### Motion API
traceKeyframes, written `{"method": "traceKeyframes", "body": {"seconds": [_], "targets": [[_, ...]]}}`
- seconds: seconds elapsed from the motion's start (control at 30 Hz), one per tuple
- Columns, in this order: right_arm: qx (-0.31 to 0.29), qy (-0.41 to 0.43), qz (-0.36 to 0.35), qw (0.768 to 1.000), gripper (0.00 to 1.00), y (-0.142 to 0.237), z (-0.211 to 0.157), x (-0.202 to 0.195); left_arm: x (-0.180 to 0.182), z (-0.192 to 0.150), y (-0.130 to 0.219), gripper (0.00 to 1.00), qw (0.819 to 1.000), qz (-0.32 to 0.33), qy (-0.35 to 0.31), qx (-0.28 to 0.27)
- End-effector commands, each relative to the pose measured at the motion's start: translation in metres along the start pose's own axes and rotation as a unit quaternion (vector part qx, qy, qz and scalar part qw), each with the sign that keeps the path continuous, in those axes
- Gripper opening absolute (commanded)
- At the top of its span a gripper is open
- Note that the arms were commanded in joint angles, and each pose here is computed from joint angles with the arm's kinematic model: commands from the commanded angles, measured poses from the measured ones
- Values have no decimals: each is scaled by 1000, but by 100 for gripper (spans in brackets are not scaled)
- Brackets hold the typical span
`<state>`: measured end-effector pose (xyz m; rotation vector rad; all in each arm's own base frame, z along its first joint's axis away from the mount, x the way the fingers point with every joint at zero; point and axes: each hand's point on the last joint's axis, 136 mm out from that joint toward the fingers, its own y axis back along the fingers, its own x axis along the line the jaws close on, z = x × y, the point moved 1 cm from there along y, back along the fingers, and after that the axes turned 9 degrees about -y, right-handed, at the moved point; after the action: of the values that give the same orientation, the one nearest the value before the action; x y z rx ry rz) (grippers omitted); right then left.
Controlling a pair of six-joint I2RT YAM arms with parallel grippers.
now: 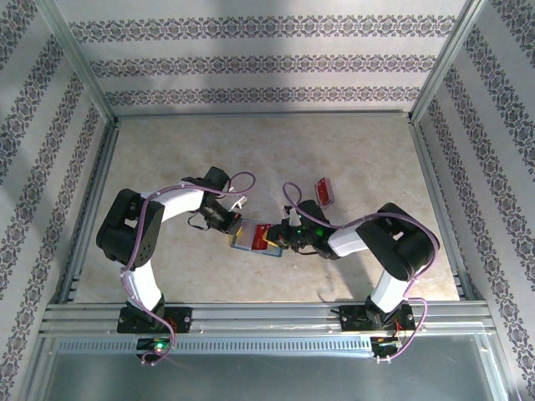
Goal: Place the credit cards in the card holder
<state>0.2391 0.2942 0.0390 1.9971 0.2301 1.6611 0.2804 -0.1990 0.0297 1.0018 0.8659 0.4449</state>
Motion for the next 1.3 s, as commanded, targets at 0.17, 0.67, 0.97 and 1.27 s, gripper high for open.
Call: {"method": "traceKeyframes", "body": {"seconds": [0.17,0.67,0.97,1.27], "targets": [[-33,-13,-27,999,0,-1,11,-25,3,-6,-11,0,1000,12,-9,19],[-49,-13,-47,998,0,-12,6,-32,3,-5,-12,0,1000,11,-8,19],[-11,-9,-49,999,0,-24,-7,-28,3,-5,-12,0,1000,12,-9,19],[13,0,-53,998,0,-18,-17,-28,4,-6,-12,0,1000,16,-10,21]]}}
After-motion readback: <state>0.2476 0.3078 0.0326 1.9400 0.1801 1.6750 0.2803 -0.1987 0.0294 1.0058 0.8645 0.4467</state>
